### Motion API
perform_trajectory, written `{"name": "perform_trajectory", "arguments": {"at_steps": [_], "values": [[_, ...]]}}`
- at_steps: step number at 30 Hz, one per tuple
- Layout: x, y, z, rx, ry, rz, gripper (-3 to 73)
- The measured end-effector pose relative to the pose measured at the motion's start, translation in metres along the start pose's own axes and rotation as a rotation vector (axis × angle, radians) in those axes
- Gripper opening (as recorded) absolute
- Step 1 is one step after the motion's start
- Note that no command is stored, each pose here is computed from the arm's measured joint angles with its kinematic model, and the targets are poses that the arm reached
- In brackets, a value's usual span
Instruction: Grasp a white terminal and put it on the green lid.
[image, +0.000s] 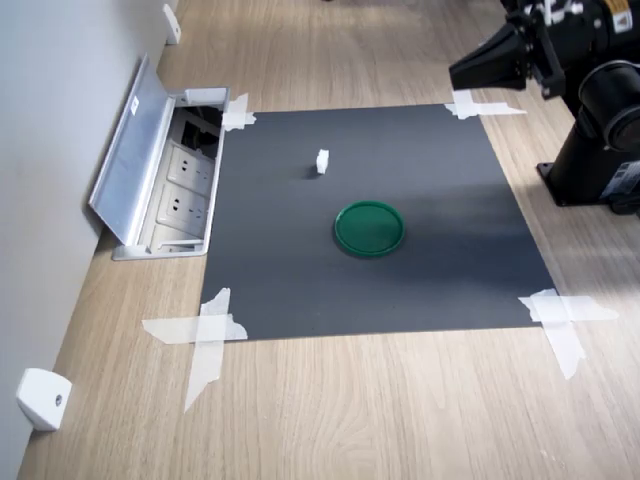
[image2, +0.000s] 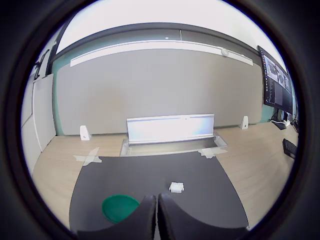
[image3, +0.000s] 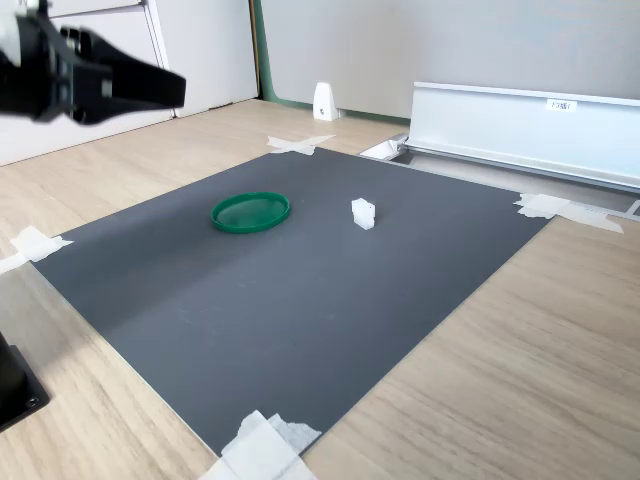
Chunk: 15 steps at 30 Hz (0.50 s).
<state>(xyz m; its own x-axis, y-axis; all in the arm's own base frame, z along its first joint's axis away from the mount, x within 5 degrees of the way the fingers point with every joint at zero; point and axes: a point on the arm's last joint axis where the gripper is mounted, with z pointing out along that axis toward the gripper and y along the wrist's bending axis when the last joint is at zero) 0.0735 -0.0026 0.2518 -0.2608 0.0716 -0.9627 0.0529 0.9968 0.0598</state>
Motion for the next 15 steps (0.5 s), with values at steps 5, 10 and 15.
{"name": "perform_trajectory", "arguments": {"at_steps": [5, 10, 15], "values": [[-0.031, 0.002, 0.011, 0.009, 0.184, 0.000, -0.8], [-0.055, 0.003, 0.029, 0.022, 0.422, -0.003, -0.8], [-0.066, 0.004, 0.054, 0.037, 0.672, -0.005, -0.8]]}}
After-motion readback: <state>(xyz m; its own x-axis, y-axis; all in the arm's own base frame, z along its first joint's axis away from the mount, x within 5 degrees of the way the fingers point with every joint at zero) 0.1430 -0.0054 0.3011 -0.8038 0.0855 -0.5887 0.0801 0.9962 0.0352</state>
